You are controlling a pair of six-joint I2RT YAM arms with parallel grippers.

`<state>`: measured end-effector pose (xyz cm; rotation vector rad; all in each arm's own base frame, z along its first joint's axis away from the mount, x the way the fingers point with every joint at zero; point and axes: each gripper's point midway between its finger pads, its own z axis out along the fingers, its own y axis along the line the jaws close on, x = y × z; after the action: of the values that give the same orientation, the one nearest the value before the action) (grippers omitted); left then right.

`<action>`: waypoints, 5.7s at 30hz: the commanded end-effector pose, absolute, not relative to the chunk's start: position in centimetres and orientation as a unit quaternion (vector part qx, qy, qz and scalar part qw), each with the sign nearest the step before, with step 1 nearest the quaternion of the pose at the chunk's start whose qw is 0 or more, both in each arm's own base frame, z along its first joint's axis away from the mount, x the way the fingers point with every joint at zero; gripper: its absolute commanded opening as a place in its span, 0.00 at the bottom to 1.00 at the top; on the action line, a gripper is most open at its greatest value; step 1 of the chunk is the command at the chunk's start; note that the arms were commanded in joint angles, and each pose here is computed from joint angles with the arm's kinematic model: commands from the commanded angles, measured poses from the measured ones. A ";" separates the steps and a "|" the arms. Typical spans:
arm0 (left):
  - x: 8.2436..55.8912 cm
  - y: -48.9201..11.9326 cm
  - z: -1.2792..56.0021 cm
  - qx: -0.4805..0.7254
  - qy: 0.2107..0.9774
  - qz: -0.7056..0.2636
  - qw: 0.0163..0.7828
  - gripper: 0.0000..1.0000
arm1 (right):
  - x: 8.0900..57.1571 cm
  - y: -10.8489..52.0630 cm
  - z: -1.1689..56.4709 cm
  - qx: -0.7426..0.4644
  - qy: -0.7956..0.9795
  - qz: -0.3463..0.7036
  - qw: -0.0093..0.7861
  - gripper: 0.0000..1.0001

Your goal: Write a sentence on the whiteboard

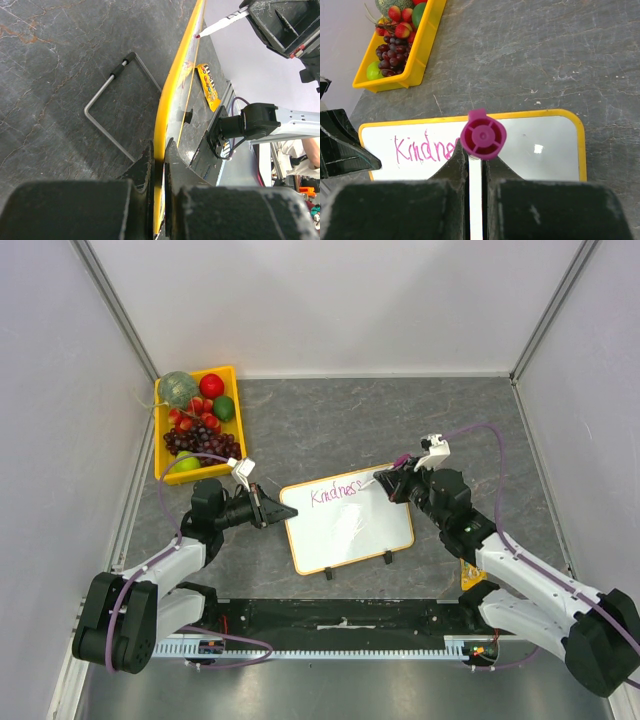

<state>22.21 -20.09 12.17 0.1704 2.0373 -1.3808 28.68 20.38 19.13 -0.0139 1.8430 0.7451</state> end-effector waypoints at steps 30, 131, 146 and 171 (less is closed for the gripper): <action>22.3 -19.0 9.5 0.054 0.808 -0.483 0.332 0.02 | 27.8 18.4 26.1 0.001 0.729 0.344 0.592 0.00; 22.4 -19.0 8.8 0.050 0.814 -0.480 0.322 0.02 | 31.9 17.7 22.7 0.030 0.755 0.271 0.597 0.00; 22.3 -19.0 8.7 0.049 0.816 -0.480 0.319 0.02 | 31.7 17.5 21.6 0.028 0.765 0.262 0.588 0.00; 22.4 -19.0 8.6 0.050 0.816 -0.480 0.319 0.02 | 31.3 16.7 21.5 0.037 0.766 0.252 0.590 0.00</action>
<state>22.13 -20.16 11.86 0.1701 2.0501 -1.3893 30.86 17.14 21.34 0.0674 1.8001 0.6063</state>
